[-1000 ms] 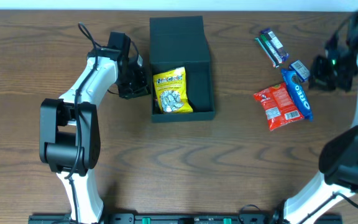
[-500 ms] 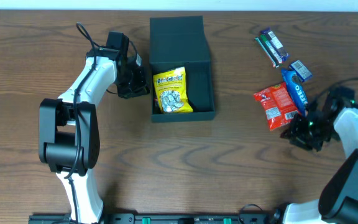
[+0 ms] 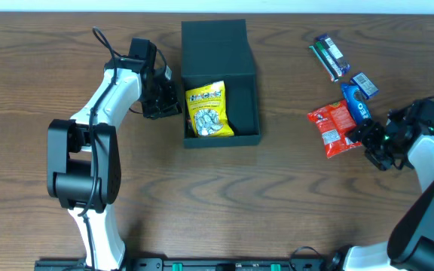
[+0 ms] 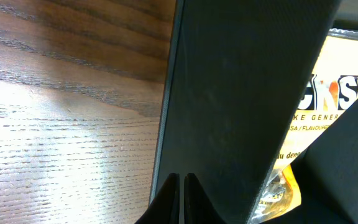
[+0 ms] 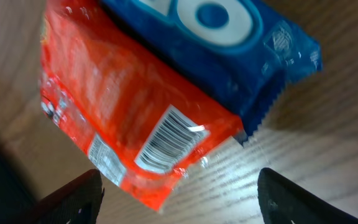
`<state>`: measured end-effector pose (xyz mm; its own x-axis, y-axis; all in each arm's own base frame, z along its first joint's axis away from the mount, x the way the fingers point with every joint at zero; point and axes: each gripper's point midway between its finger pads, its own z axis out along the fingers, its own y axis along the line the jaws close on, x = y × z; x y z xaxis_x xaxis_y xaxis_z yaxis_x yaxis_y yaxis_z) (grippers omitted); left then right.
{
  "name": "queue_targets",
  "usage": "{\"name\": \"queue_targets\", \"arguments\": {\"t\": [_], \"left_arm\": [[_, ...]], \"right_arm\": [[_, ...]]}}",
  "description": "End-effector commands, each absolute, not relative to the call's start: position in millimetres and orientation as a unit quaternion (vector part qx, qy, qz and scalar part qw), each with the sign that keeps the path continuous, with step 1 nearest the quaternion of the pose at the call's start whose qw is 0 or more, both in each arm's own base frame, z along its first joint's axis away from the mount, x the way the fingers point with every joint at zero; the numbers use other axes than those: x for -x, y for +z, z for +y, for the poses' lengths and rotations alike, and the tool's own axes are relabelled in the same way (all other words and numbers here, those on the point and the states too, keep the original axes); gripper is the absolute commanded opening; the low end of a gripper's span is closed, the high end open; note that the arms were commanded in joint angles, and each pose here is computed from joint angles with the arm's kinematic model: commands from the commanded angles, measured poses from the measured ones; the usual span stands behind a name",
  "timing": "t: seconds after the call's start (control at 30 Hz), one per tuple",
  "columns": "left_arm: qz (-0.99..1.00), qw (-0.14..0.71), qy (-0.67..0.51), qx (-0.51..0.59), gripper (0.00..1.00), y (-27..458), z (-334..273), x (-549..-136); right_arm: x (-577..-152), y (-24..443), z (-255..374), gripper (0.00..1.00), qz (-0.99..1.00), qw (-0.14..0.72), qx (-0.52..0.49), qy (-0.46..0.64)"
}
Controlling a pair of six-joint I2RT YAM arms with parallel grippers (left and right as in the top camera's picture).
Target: Pack container
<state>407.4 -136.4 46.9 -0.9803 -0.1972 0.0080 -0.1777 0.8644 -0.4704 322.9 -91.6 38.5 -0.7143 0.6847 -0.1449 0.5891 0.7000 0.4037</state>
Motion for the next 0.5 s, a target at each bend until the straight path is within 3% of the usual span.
{"name": "queue_targets", "arguments": {"t": [0.0, 0.2, 0.37, 0.47], "left_arm": [[0.966, 0.012, -0.238, 0.102, 0.06, 39.1, -132.5, -405.9], [0.966, 0.012, -0.238, 0.102, 0.06, 39.1, -132.5, -405.9], [0.966, 0.012, -0.238, 0.102, 0.06, 39.1, -132.5, -405.9], [0.966, 0.012, -0.238, 0.102, 0.06, 39.1, -132.5, -405.9]], "right_arm": [[-323.8, 27.6, -86.2, 0.81, 0.902, 0.126, -0.372, 0.182], [-331.0, 9.1, -76.4, 0.80, 0.890, 0.106, -0.384, 0.222], [-340.1, -5.6, -79.4, 0.70, 0.889, 0.113, -0.383, 0.225], [-350.5, -4.4, -85.9, 0.70, 0.888, 0.137, -0.381, 0.220]]}}
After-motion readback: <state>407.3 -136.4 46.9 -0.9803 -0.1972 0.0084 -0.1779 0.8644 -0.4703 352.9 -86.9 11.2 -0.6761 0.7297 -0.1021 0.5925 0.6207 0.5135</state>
